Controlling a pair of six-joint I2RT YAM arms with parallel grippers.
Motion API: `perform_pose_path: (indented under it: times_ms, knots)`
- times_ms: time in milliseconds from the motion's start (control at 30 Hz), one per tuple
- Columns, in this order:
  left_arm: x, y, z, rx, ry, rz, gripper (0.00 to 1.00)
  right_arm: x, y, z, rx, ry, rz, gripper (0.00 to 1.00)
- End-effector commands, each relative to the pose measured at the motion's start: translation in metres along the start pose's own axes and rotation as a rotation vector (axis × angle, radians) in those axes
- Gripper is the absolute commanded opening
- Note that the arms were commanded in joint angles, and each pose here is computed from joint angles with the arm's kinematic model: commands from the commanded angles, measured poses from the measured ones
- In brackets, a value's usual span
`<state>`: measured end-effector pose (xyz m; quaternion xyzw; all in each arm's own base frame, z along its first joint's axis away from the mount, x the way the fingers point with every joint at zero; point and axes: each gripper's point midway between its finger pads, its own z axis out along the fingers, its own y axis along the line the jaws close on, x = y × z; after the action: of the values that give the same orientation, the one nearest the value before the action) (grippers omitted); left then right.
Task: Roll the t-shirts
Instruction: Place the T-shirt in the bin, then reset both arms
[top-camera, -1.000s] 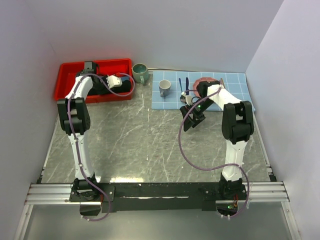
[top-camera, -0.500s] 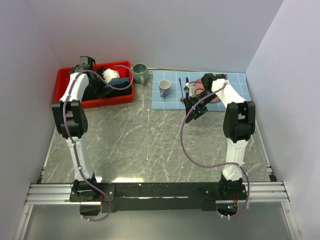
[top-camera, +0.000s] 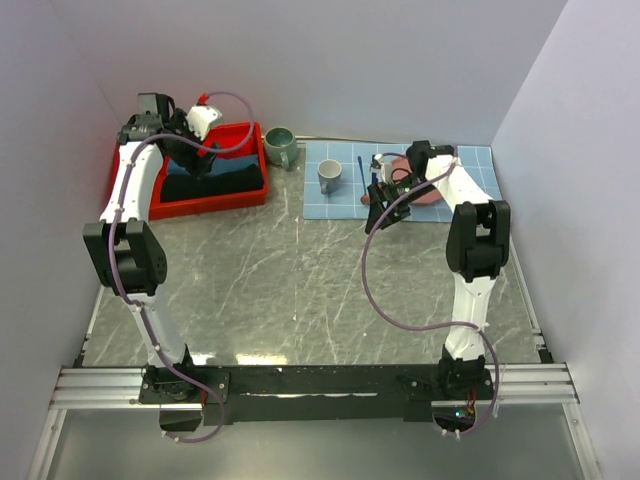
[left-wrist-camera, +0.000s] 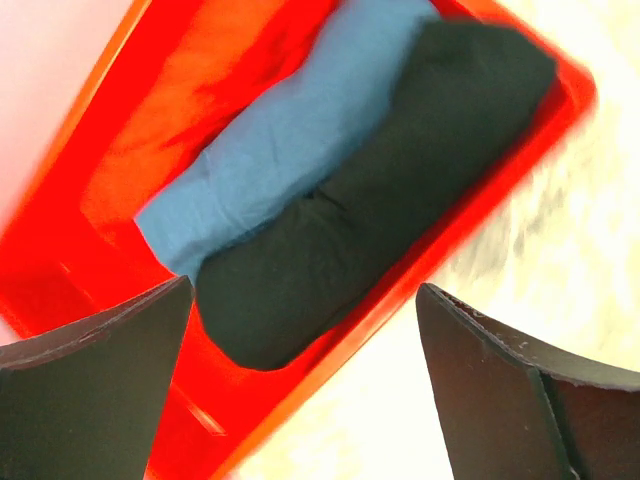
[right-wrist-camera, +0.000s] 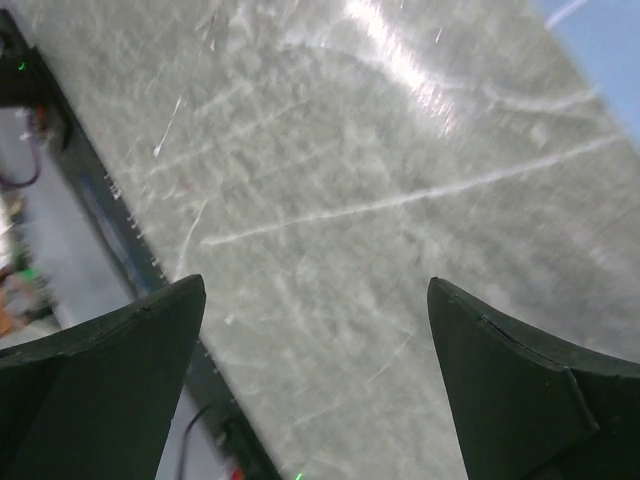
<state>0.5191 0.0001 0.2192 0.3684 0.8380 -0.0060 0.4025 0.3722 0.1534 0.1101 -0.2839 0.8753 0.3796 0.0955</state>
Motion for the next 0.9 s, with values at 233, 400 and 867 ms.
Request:
perform_pose_path:
  times_ms: [233, 400, 867]
  knots:
    - [-0.086, -0.001, -0.051, -0.326, -0.272, -0.501, 0.99, -0.128, 0.078, -0.163, 0.591, -0.724, -0.317, 1.00]
    - [-0.098, -0.039, -0.047, -0.194, -0.302, -0.514, 0.99, -0.128, 0.089, -0.193, 0.926, -0.888, -0.223, 1.00]
    - [-0.111, -0.124, -0.119, 0.027, -0.455, -0.368, 0.99, -0.091, 0.129, -0.177, 0.874, -0.767, -0.291, 1.00]
